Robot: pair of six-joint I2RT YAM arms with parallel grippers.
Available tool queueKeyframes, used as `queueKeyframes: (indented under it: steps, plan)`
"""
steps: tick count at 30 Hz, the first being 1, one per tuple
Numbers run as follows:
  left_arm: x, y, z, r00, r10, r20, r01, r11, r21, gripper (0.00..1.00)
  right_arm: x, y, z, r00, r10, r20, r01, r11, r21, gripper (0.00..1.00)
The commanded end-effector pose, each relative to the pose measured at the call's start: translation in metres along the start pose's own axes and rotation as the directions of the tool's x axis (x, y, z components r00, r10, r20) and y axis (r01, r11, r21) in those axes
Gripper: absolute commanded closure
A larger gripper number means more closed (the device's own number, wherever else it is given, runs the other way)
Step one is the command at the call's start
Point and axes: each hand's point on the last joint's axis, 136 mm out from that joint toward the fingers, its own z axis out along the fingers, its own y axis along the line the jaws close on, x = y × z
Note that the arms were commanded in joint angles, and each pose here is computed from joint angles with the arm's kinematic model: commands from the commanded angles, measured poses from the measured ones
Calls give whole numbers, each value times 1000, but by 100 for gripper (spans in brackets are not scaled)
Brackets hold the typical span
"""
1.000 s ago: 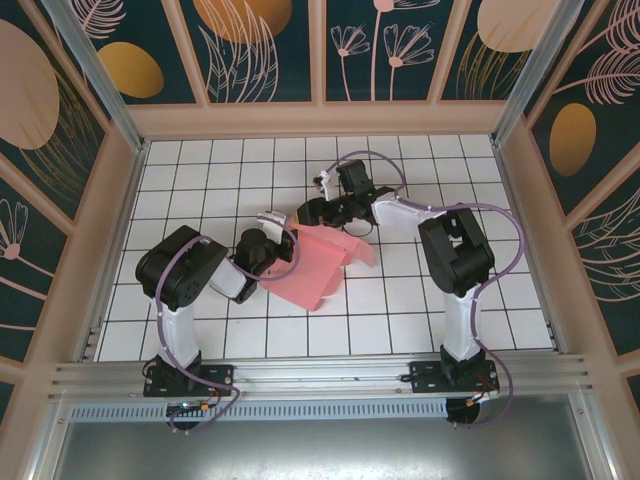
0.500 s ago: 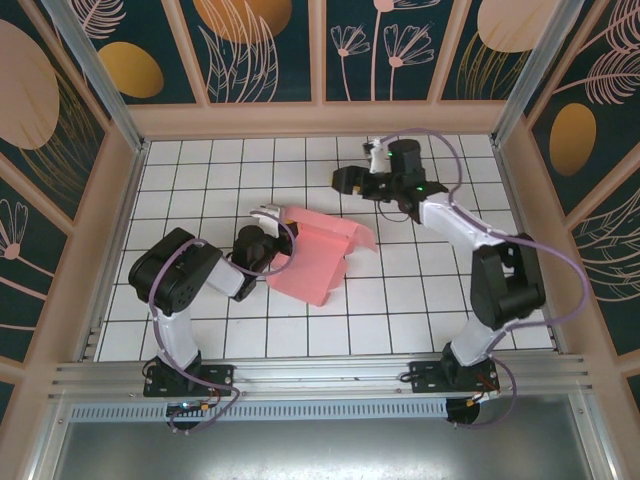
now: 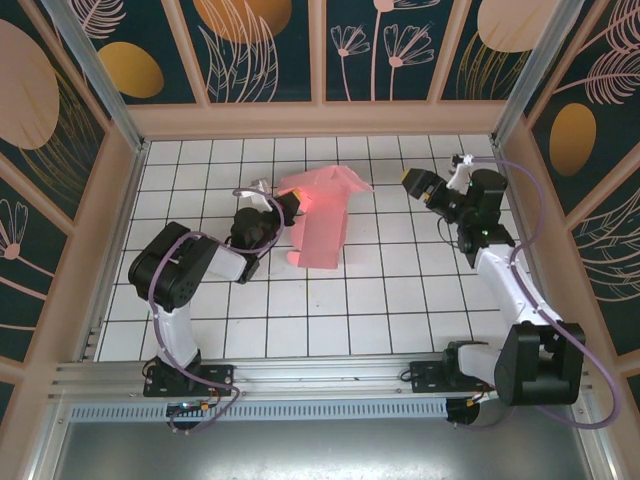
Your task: Fold the paper box
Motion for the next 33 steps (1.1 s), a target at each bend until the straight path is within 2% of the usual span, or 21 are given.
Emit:
queueKeyframes:
  steps: [1, 6, 8, 11, 15, 19, 23, 27, 29, 31, 33]
  plan:
    - [-18, -24, 11, 993, -120, 1, 120, 990, 71, 100, 27, 21, 3, 996, 39, -80, -50, 990, -131, 21]
    - [-19, -33, 18, 990, -137, -16, 138, 983, 120, 100, 59, 66, 21, 986, 6, -165, -57, 951, -303, 23]
    - [-19, -34, 20, 988, -154, -16, 155, 978, 137, 100, 69, 91, 25, 982, -6, -189, -71, 915, -397, 23]
    - [-20, -38, 24, 987, -157, -24, 159, 974, 159, 100, 78, 116, 32, 977, -20, -212, -84, 877, -473, 24]
    - [-20, -41, 23, 988, -150, -25, 152, 973, 172, 100, 77, 121, 41, 975, 16, -221, -124, 867, -483, 33]
    - [-17, -37, 22, 992, -123, -26, 126, 979, 161, 100, 74, 122, 46, 971, 39, -234, -150, 865, -479, 52]
    - [-14, -31, 22, 994, -110, -18, 111, 983, 148, 100, 73, 123, 44, 972, 40, -233, -151, 864, -480, 53]
    - [-12, -29, 24, 993, -119, -19, 121, 981, 153, 100, 68, 120, 42, 978, 50, -205, -140, 879, -456, 45]
    - [-12, -30, 25, 992, -124, -18, 125, 980, 156, 100, 64, 117, 42, 979, 68, -191, -148, 885, -441, 44]
    - [-12, -31, 26, 992, -121, -21, 123, 979, 164, 100, 62, 114, 44, 979, 87, -186, -161, 889, -429, 46]
    - [-11, -31, 26, 993, -115, -21, 117, 979, 165, 100, 60, 114, 48, 976, 103, -191, -176, 891, -418, 53]
